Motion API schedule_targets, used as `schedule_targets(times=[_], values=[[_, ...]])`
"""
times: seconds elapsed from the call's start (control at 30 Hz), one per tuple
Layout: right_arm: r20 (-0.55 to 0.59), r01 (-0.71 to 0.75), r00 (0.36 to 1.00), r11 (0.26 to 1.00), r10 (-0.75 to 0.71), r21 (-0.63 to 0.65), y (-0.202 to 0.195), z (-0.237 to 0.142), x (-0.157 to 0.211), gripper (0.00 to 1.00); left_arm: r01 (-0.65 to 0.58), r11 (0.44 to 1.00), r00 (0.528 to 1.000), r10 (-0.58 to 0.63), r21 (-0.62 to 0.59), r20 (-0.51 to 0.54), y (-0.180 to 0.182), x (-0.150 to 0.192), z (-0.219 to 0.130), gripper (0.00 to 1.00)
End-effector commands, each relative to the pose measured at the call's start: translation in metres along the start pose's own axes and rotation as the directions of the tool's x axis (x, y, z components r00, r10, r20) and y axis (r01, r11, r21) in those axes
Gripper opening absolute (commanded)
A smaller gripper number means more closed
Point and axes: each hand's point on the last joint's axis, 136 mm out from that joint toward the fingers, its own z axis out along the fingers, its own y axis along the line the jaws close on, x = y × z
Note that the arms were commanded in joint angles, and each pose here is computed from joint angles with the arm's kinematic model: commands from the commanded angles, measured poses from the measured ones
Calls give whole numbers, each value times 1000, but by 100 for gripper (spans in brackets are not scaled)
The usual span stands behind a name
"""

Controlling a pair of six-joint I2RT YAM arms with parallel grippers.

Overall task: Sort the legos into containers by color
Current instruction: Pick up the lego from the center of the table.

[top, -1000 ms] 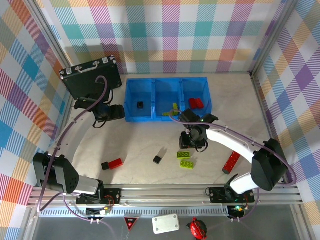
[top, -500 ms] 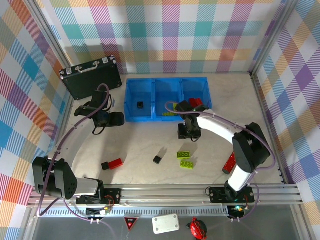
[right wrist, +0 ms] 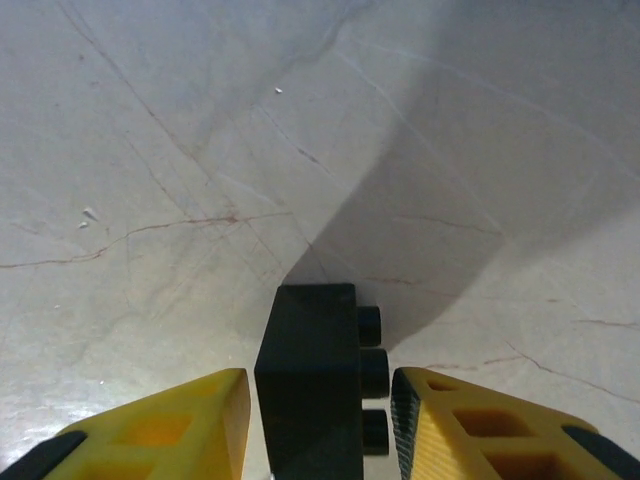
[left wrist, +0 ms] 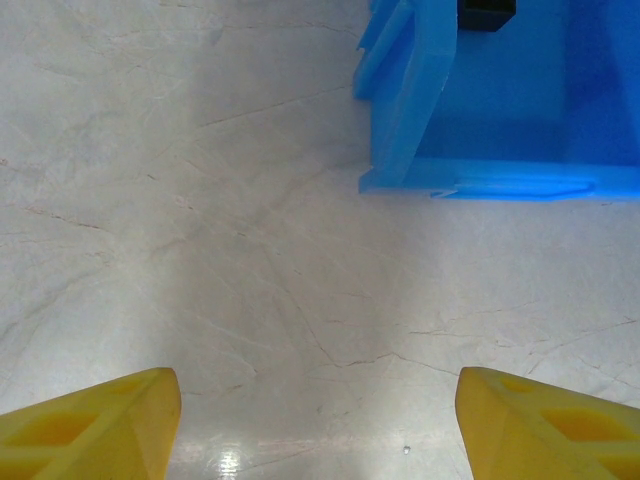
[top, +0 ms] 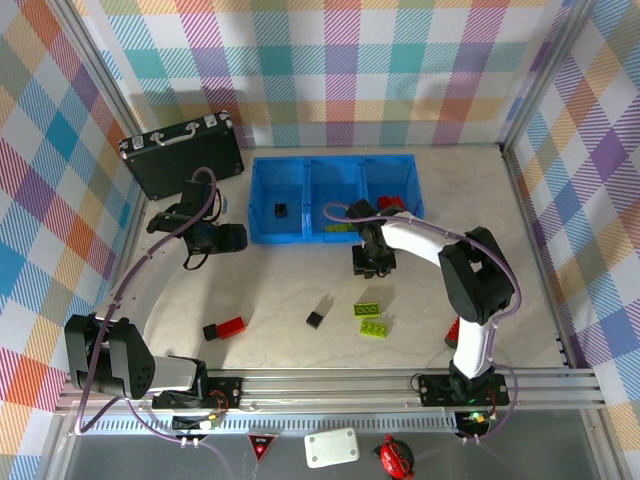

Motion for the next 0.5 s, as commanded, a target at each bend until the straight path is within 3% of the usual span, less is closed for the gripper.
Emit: schedule_targets(times=[0.0,0.47], values=[[18,15,1000,1000,-15,1,-1,-2,-10,42,-9,1000,1000,9,5,22,2,-3,-4,73],[14,30,999,1000,-30,7,-3,-2,-11,29,-12,1000,1000,12,15,15,1,-3,-3,73]])
